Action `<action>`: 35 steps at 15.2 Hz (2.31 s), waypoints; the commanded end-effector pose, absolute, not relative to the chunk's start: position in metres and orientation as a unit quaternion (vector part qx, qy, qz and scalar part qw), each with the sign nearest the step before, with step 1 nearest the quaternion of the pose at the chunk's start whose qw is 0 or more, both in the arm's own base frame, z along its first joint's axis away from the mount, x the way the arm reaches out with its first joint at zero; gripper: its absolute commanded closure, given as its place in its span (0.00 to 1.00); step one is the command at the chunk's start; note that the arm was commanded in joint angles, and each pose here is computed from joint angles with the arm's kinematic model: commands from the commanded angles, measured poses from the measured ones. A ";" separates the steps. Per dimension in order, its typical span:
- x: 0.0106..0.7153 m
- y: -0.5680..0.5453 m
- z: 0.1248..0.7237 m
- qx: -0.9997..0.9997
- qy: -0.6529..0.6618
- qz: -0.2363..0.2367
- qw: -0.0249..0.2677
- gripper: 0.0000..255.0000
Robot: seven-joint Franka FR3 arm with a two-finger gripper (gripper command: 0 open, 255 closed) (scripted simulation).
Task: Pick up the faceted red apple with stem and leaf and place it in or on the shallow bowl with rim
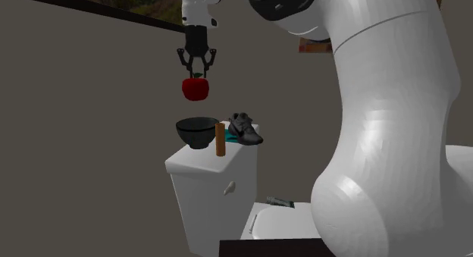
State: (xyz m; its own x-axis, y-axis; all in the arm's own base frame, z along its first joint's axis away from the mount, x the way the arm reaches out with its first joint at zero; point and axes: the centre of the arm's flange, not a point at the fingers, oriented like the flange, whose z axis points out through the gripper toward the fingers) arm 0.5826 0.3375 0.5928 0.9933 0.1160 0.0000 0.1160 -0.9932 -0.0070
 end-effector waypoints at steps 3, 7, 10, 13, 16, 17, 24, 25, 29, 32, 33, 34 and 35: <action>0.584 0.337 0.572 -0.998 -0.058 0.000 0.004 1.00; 0.584 0.337 0.551 -0.998 -0.058 0.000 0.004 1.00; 0.584 0.337 0.535 -0.998 -0.058 0.000 0.004 1.00; 0.584 0.337 0.519 -0.998 -0.058 0.000 0.004 1.00; 0.584 0.337 0.503 -0.998 -0.058 0.000 0.004 1.00; 0.584 0.337 0.497 -0.998 -0.058 0.000 0.004 1.00; 0.584 0.337 0.497 -0.998 -0.058 0.000 0.004 1.00; 0.584 0.338 0.497 -0.998 -0.058 0.000 0.004 0.00; 0.584 0.337 0.497 -0.998 -0.058 0.000 0.004 0.00; 0.584 0.337 0.523 -0.998 -0.058 0.000 0.004 0.00; 0.584 0.337 0.536 -0.998 -0.058 0.000 0.004 0.00; 0.584 0.337 0.547 -0.998 -0.058 0.000 0.004 0.00; 0.584 0.337 0.547 -0.998 -0.058 0.000 0.004 0.00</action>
State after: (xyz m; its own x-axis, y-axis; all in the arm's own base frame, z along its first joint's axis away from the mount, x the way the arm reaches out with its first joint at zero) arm 0.5820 0.3370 0.5423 0.9933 0.1159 0.0030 0.1159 -0.9932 -0.0080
